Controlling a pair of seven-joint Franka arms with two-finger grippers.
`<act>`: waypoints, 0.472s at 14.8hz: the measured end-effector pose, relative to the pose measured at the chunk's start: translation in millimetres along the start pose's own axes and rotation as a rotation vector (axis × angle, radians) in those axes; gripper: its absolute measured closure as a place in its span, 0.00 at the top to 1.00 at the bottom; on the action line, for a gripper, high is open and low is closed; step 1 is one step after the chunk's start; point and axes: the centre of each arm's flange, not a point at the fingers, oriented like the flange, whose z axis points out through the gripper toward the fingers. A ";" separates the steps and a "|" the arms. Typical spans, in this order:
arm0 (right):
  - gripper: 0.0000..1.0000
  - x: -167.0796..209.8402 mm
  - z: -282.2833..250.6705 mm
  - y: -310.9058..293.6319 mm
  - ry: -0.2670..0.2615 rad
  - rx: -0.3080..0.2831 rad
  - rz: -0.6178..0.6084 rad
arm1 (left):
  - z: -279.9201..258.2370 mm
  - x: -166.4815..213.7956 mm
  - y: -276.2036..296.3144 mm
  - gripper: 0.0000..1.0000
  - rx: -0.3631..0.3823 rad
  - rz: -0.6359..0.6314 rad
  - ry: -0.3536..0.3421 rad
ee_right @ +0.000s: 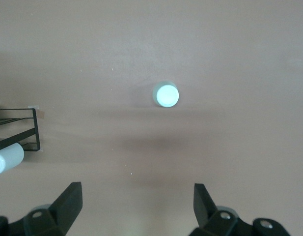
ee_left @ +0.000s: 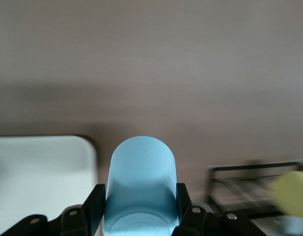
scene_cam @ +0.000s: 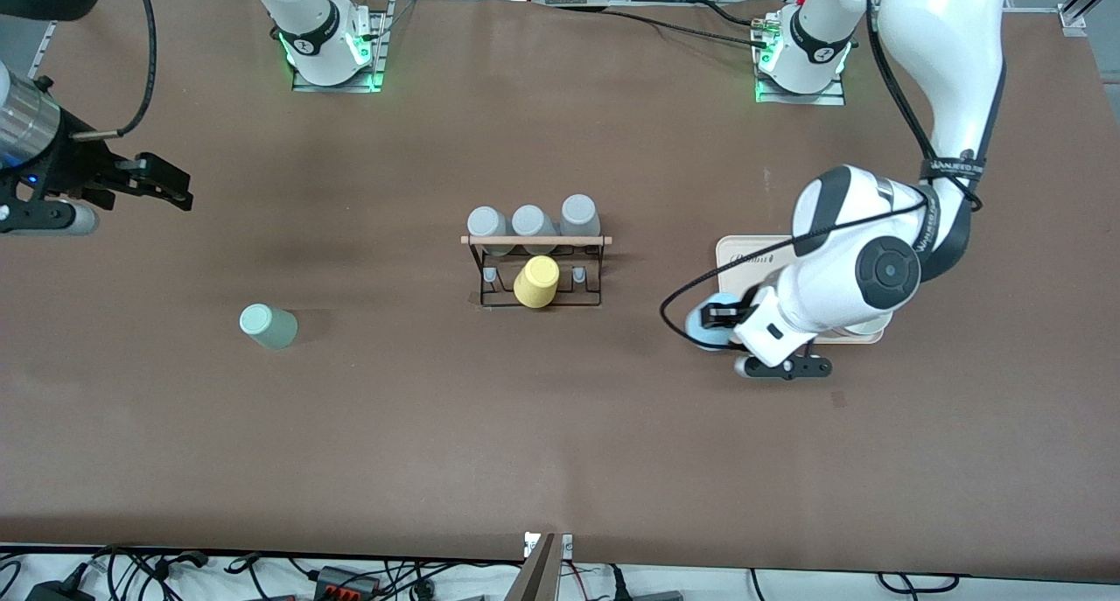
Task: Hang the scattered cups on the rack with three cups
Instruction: 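Carry the blue cup to the rack while the right gripper reaches the teal cup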
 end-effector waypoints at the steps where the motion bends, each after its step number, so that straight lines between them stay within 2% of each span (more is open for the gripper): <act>1: 1.00 4.9 9.1 -0.5 -0.014 0.000 -0.001 | -6.8 -5.8 21.4 0.63 -0.034 -0.043 0.001; 4: 1.00 28.4 53.7 -2.9 -0.029 0.005 -0.004 | -11.4 -29.9 78.1 0.63 -0.104 -0.143 -0.026; 7: 1.00 48.8 122.8 -3.7 -0.019 0.010 -0.004 | 4.6 -57.0 119.6 0.63 -0.098 -0.186 -0.058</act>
